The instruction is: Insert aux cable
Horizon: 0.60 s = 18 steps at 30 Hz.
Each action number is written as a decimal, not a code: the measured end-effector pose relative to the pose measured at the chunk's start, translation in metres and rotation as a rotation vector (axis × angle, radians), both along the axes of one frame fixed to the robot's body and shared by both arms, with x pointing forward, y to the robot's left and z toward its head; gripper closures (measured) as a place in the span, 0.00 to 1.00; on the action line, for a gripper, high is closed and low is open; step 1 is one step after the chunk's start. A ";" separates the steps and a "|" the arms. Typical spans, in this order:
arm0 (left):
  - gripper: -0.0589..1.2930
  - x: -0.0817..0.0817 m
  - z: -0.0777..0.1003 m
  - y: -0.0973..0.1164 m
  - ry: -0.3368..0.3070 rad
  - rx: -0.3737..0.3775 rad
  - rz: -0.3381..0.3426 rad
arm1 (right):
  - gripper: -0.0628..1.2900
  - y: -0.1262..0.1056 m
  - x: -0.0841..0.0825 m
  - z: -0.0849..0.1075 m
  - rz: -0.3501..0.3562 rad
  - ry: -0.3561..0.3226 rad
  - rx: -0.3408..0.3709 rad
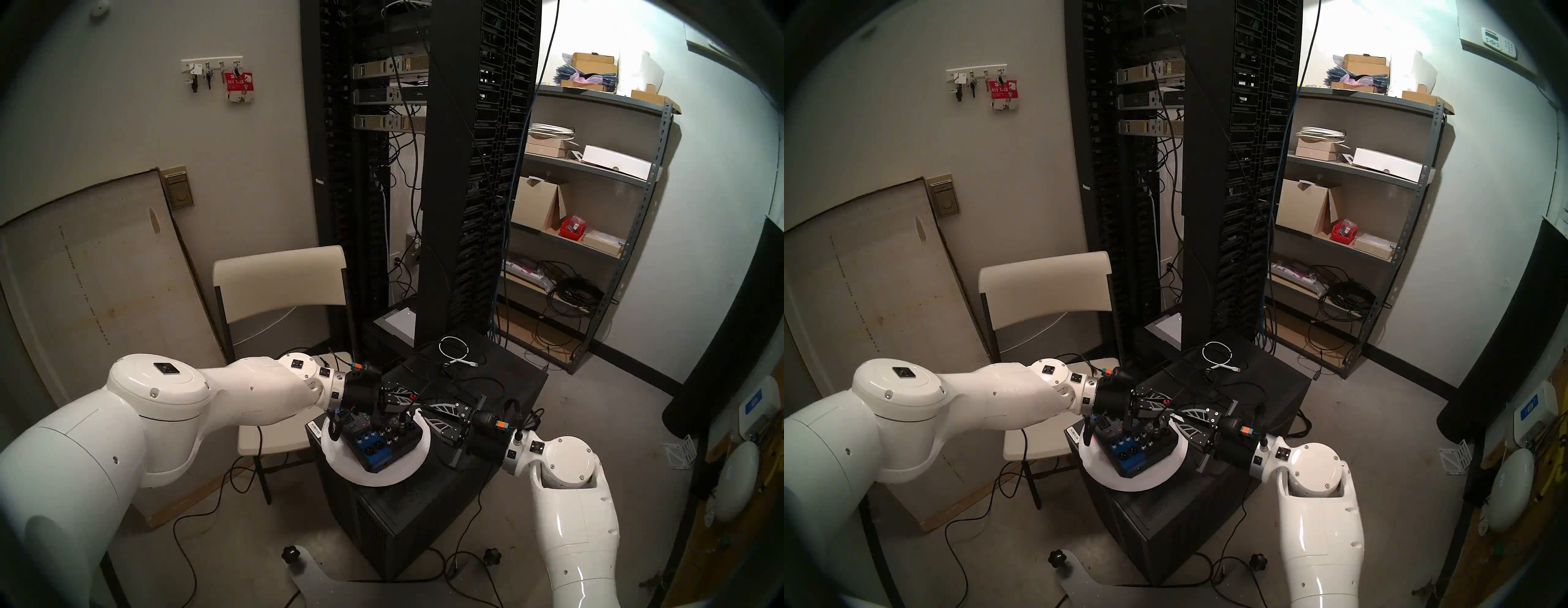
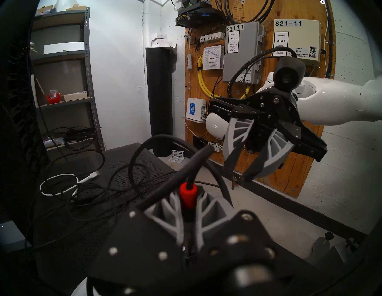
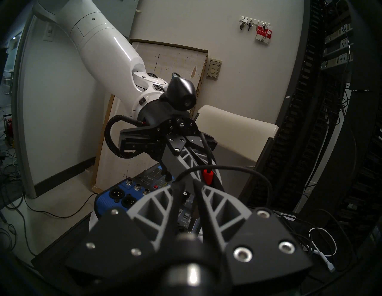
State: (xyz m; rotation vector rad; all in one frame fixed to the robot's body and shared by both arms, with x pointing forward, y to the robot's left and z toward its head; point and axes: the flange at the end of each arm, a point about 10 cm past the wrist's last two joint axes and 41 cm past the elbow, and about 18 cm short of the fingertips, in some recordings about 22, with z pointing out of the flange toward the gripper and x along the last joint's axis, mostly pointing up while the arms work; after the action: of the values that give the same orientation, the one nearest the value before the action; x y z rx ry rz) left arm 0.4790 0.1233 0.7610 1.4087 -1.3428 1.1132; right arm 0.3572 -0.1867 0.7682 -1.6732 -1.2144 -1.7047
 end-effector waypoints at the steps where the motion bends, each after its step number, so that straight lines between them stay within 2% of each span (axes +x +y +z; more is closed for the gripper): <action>1: 0.90 0.000 0.000 0.000 0.000 -0.001 0.001 | 0.70 0.000 0.000 0.000 0.000 0.000 0.000; 18: 0.91 0.001 0.003 0.012 0.085 -0.024 0.003 | 0.70 0.001 0.000 -0.001 0.001 0.001 -0.001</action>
State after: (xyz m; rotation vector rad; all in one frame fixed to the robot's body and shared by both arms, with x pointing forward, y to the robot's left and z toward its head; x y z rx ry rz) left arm 0.4804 0.1349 0.7638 1.4254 -1.2632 1.0561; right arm 0.3573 -0.1858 0.7674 -1.6738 -1.2159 -1.7022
